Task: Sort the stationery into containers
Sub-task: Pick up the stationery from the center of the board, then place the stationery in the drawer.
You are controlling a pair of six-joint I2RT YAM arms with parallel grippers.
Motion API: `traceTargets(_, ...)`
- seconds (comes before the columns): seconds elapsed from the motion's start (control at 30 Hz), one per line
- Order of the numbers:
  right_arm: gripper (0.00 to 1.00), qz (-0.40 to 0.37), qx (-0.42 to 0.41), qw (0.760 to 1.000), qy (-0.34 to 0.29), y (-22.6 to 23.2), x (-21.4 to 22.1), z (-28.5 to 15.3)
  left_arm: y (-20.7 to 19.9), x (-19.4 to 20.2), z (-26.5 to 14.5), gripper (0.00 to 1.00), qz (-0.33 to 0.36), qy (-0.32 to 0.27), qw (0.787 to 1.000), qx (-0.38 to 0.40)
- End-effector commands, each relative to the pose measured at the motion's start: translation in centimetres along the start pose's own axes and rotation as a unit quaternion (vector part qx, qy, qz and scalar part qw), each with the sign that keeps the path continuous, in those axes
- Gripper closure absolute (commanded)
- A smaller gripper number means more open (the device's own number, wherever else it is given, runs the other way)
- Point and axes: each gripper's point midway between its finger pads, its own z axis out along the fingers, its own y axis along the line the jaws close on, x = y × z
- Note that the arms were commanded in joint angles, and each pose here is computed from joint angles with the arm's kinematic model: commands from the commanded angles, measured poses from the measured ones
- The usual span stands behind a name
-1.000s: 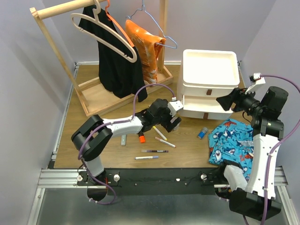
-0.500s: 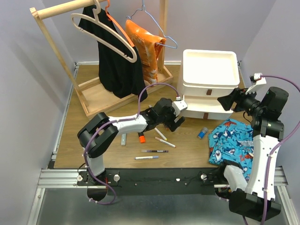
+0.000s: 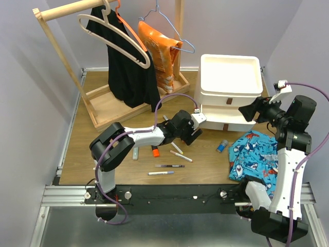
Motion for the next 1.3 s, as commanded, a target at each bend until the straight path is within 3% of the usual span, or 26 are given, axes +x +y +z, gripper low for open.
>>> traceTargets(0.0,0.22,-0.006,0.005,1.000,0.002,-0.1,0.3,-0.1,-0.4,-0.6,-0.1,0.27,-0.002,-0.004,1.000,0.007)
traceTargets(0.13,0.22,-0.005,0.005,1.000,0.003,-0.1,0.5,0.0,-0.9,-0.2,-0.3,0.40,-0.005,0.004,1.000,0.017)
traceTargets(0.33,0.22,-0.011,0.005,1.000,0.004,0.0,0.4,-0.2,-1.9,0.2,-5.3,0.46,0.010,0.026,0.998,0.057)
traceTargets(0.57,0.22,-0.008,0.005,1.000,0.002,-0.6,0.8,0.4,-3.9,-5.7,-13.8,0.46,0.112,-0.079,0.983,0.124)
traceTargets(0.7,0.22,-0.008,0.009,1.000,-0.001,-0.9,1.1,0.8,-4.6,-11.2,-15.4,0.46,0.137,-0.149,0.969,0.139)
traceTargets(0.93,0.22,-0.005,0.018,1.000,-0.007,-1.2,0.7,0.8,-3.9,-16.9,-12.2,0.46,0.150,-0.186,0.962,0.131)
traceTargets(1.27,0.22,0.000,0.035,0.999,-0.002,-1.3,1.3,0.2,-3.2,-17.5,-6.5,0.46,0.137,-0.162,0.969,0.125)
